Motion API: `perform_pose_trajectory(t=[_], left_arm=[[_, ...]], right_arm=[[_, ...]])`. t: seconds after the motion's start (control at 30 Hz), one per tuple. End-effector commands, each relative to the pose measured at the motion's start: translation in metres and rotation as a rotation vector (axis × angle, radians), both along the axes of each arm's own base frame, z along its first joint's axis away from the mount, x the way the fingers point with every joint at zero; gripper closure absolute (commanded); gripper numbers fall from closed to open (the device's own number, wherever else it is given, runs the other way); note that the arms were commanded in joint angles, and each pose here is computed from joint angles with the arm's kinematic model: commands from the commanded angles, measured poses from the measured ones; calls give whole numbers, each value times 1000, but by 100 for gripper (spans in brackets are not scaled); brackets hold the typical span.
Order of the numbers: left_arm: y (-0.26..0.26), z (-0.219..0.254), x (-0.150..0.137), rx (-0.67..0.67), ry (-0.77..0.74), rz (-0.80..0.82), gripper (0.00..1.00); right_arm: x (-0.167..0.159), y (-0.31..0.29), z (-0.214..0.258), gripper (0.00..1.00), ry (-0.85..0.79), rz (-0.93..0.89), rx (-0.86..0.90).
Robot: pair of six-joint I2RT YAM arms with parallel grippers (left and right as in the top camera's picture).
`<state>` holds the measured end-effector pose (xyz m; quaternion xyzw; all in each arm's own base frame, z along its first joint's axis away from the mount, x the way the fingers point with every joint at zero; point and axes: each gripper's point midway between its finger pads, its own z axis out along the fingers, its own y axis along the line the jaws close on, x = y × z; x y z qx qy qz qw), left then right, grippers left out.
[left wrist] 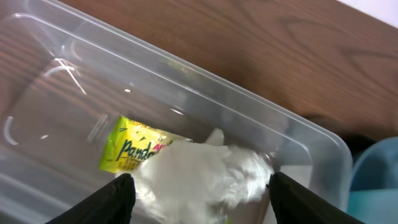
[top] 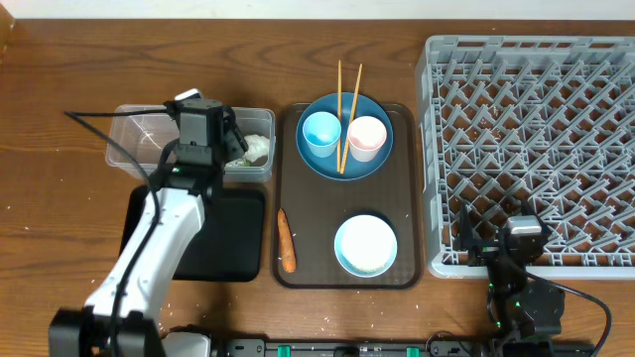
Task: Sort waste into correct bins and load items into the dishwasher rack
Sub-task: 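Carry the tissue with the left gripper and release it into the clear bin, then reach the left gripper to the carrot on the brown tray and grasp it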
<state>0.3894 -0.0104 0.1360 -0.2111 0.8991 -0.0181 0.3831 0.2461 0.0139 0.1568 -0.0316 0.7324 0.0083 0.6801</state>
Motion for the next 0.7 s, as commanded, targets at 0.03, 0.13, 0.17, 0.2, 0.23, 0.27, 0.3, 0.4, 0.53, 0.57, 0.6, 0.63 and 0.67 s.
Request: perform_pose_trajectory(t=[0.03,0.13,0.17,0.2,0.23,0.27,0.3,0.4,0.53,0.57,0.6,0.63,0.67], left_arm=[[-20,29,-23,-95,-19,-93,27],[-56,32,-65,-263,80,-230,27],[-69,33,-83,-321,124,-284,27],[-78,33,-97,-362,162,-321,27],[-86,32,-114,-399,209,-351,27],[-90,31,-128,-419,251,-367,27],[-93,27,-142,-426,299,-374,27],[-98,15,-177,-417,437,-394,27],[-109,2,-203,-394,535,-449,27],[-112,0,-206,-386,545,-463,28],[-114,-2,-209,-373,552,-476,28],[-114,-4,-210,-354,555,-478,27],[-111,-7,-210,-326,558,-457,28]], right_arm=[[0,-3,0,1,-1,-13,-1],[0,-3,0,1,-1,-13,-1],[0,-3,0,1,-1,-13,-1],[0,-3,0,1,-1,-13,-1],[0,-3,0,1,-1,-13,-1],[0,-3,0,1,-1,-13,-1],[0,-3,0,1,-1,-13,-1],[0,-3,0,1,-1,-13,-1],[0,-3,0,1,-1,-13,-1],[0,-3,0,1,-1,-13,-1],[0,-3,0,1,-1,-13,-1],[0,-3,0,1,-1,-13,-1],[0,-3,0,1,-1,-13,-1]])
